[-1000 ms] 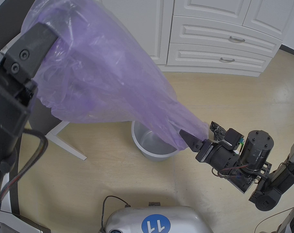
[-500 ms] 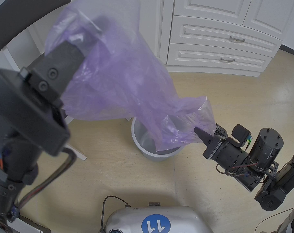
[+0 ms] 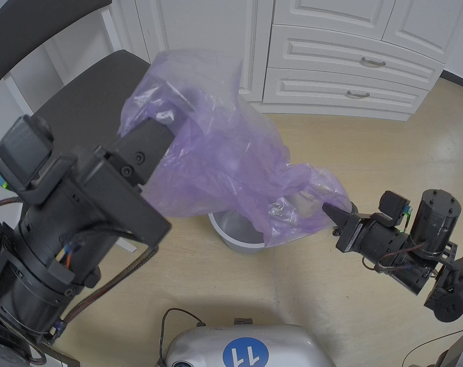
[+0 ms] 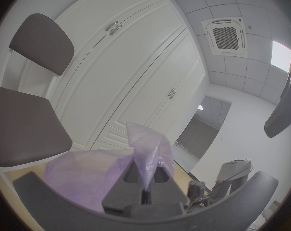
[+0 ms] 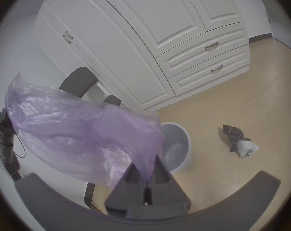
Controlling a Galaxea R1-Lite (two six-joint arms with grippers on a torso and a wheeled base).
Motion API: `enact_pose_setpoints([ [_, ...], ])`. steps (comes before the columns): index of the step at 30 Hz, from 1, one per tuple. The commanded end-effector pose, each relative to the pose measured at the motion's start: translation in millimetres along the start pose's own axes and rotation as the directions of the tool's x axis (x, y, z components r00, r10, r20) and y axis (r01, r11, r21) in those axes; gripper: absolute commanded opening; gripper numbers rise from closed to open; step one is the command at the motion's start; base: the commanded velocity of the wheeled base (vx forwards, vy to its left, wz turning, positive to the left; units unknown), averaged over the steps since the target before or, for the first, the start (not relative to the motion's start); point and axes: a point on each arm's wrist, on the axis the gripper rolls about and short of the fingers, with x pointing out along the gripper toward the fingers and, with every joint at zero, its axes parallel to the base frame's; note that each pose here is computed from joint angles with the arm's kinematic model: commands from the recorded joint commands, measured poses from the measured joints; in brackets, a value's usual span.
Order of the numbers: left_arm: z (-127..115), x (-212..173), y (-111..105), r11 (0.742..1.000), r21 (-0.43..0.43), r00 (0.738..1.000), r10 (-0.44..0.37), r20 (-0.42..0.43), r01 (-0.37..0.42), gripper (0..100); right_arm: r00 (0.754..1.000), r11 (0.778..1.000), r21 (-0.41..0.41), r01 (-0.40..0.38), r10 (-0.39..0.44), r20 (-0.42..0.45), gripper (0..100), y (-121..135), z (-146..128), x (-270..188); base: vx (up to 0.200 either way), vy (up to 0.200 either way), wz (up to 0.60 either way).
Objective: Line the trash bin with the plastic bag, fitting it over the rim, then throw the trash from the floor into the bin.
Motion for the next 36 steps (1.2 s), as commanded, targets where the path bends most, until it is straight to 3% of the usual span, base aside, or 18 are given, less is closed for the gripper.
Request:
enact_pose_setpoints([
  [1,-12,0,19,0.996,0.044,0.996,0.075,-0.039,-0.073,0,0.993,0.999,0.014,-0.038,0.036,0.117,0,14,48,-29,0.000,0.000,0.00],
  [8,-37,3,29,0.992,0.074,0.985,0.115,-0.125,-0.106,0,0.994,0.999,0.015,-0.030,0.029,0.108,0,18,63,-43,0.000,0.000,0.00],
  [14,-51,8,35,0.990,0.037,0.976,0.139,-0.165,-0.134,0,0.995,1.000,0.015,-0.005,0.004,0.098,0,17,60,-36,0.000,0.000,0.00],
  [17,-73,19,54,0.979,0.021,0.956,0.203,-0.212,-0.203,0,0.991,0.999,0.022,0.026,-0.029,0.133,0,15,69,-31,0.000,0.000,0.00],
  [22,-91,27,74,0.969,0.011,0.947,0.244,-0.206,-0.247,0,0.987,0.997,0.027,0.069,-0.072,0.144,0,11,76,-29,0.000,0.000,0.00],
  [26,-109,29,91,0.966,0.022,0.940,0.256,-0.226,-0.257,0,0.990,0.994,0.063,0.090,-0.096,0.101,0,12,79,-28,0.000,0.000,0.00],
  [30,-137,26,106,0.963,0.036,0.914,0.264,-0.309,-0.266,0,0.993,0.990,0.070,0.120,-0.121,0.014,0,10,65,-19,0.000,0.000,0.00],
  [31,-144,26,109,0.961,0.040,0.906,0.271,-0.325,-0.273,100,0.991,0.988,0.079,0.130,-0.130,-0.005,0,9,59,-12,0.000,0.000,0.00],
  [36,-162,25,121,0.952,0.030,0.880,0.293,-0.373,-0.304,100,0.988,0.980,0.131,0.148,-0.141,-0.056,0,8,43,7,0.000,0.000,0.00],
])
